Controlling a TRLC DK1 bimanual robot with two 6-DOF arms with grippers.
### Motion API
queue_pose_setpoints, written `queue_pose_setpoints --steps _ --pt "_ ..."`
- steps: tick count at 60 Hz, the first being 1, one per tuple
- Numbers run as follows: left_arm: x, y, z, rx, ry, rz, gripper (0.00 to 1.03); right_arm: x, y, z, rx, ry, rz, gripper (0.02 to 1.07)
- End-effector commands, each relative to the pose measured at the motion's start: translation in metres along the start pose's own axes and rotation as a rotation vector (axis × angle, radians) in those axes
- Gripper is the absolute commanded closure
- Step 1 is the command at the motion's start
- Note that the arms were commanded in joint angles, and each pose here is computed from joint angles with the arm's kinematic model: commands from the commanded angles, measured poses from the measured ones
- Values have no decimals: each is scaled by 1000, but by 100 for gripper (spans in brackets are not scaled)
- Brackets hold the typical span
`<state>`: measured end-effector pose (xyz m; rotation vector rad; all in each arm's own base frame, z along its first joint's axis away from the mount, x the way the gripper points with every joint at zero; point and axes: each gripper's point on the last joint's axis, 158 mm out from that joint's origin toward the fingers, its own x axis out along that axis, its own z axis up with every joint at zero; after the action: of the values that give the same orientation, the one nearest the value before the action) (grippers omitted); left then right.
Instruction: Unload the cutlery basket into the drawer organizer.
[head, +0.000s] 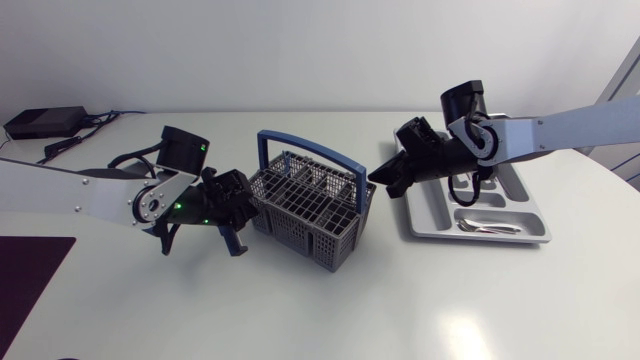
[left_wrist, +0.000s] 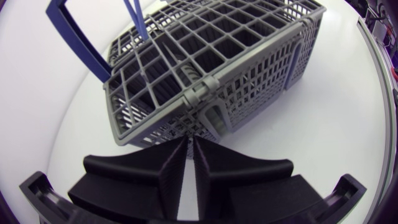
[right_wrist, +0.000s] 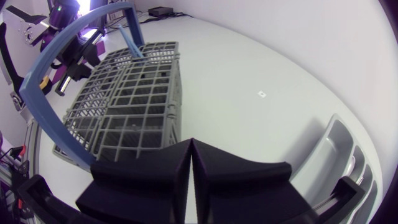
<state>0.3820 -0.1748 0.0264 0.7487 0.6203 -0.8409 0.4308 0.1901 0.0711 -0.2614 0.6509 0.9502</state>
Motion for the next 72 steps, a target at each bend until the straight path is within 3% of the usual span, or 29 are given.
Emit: queue_pose_setpoints --steps 1,37,52,66,72 --pt "4 26 11 -21 -32 56 86 1 13 -5 4 13 38 98" --pt "35 91 22 -79 -57 147 86 -33 149 -31 -94 118 232 98" --pt "18 93 26 -76 -64 163 86 -66 103 1 -80 15 74 98" --pt "24 105 18 -96 -53 178 86 -38 56 -20 -38 57 -31 98" --pt "31 116 16 -118 -51 188 86 -26 53 -23 -25 73 -21 98"
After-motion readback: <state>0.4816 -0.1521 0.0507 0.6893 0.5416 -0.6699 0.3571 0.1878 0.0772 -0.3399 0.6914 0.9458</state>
